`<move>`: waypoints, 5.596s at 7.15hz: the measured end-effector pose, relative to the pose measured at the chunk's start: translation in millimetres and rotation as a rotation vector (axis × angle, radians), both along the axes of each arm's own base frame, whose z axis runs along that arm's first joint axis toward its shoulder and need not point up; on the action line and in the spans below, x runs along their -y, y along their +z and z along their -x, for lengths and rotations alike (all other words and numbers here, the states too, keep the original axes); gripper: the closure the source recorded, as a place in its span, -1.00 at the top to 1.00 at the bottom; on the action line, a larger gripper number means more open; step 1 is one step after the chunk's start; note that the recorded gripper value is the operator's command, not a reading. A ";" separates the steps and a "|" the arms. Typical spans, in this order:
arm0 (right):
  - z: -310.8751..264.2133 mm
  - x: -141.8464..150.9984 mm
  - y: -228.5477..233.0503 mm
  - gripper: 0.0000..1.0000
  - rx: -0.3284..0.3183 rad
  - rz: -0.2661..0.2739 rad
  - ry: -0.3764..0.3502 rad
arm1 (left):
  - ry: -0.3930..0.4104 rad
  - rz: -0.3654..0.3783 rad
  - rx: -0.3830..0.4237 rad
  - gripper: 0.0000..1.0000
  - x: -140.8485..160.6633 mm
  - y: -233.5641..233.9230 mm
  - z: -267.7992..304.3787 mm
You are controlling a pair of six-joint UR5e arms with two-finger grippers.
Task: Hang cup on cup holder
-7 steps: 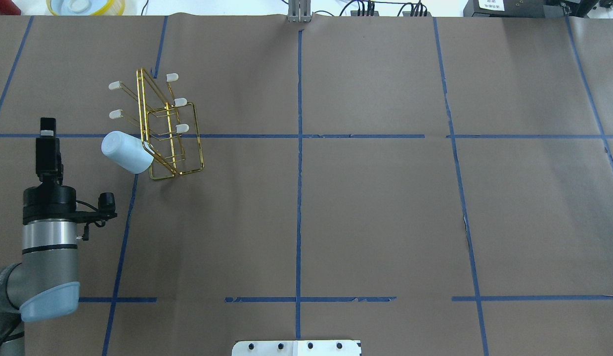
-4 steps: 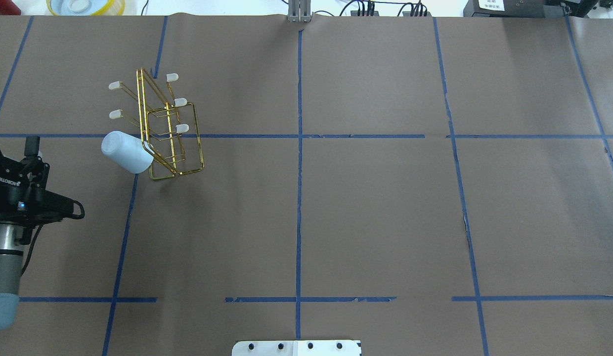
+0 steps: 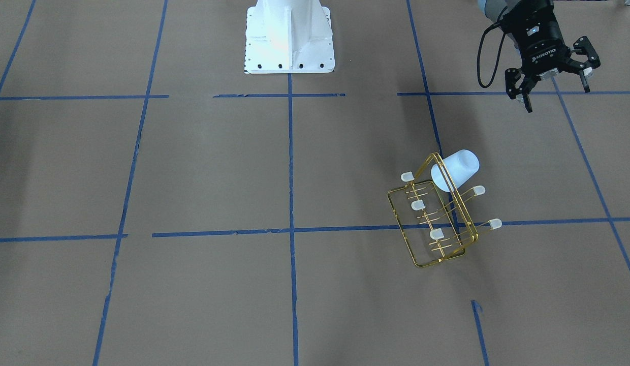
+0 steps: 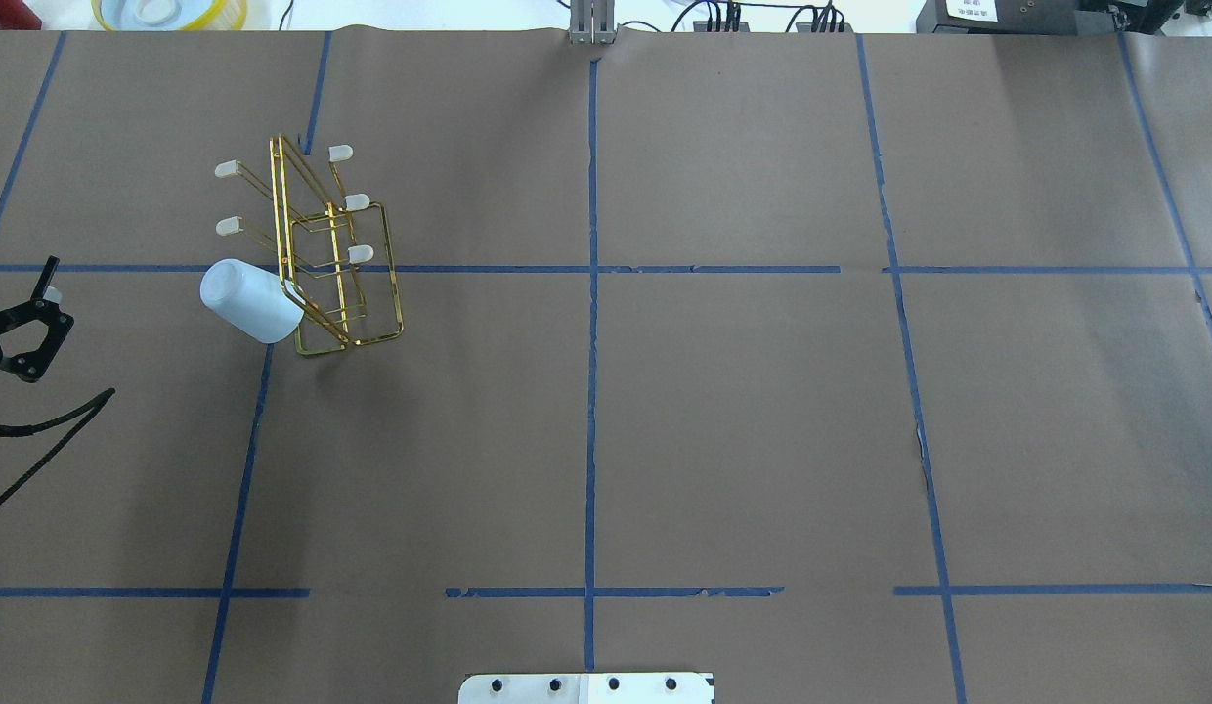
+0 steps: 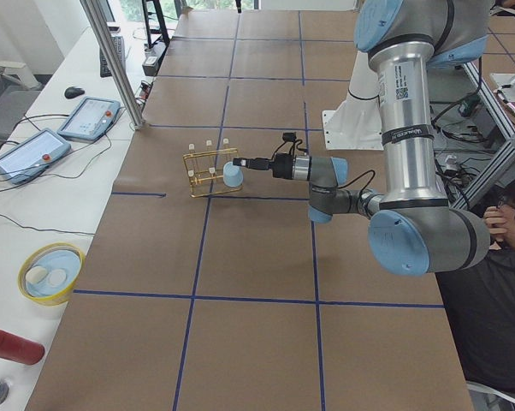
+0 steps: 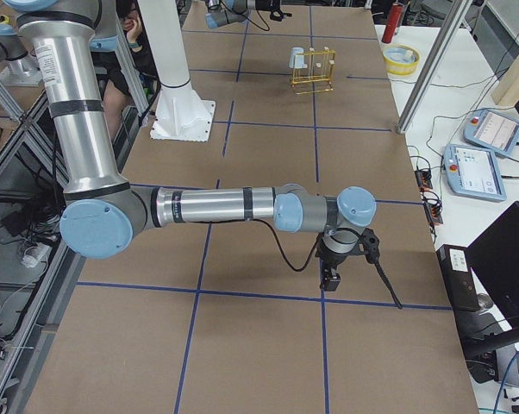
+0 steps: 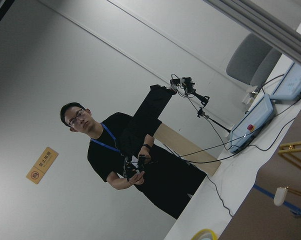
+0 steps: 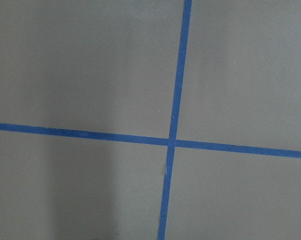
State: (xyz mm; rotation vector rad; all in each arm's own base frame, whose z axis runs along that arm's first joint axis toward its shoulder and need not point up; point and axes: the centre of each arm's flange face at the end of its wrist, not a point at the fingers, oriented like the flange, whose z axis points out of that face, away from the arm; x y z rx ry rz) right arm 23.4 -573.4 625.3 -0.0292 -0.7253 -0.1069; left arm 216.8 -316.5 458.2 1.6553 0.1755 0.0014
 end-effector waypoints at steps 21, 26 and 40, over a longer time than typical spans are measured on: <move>0.0 0.0 0.0 1.00 0.000 0.000 0.000 | 0.706 1.379 -0.281 1.00 139.1 195.1 263.7; 0.0 0.0 0.0 1.00 0.000 0.000 0.000 | 0.657 1.436 -0.326 1.00 161.7 184.4 294.6; 0.0 0.0 0.0 1.00 0.000 0.000 0.000 | 0.667 1.395 -0.296 1.00 186.1 168.8 294.4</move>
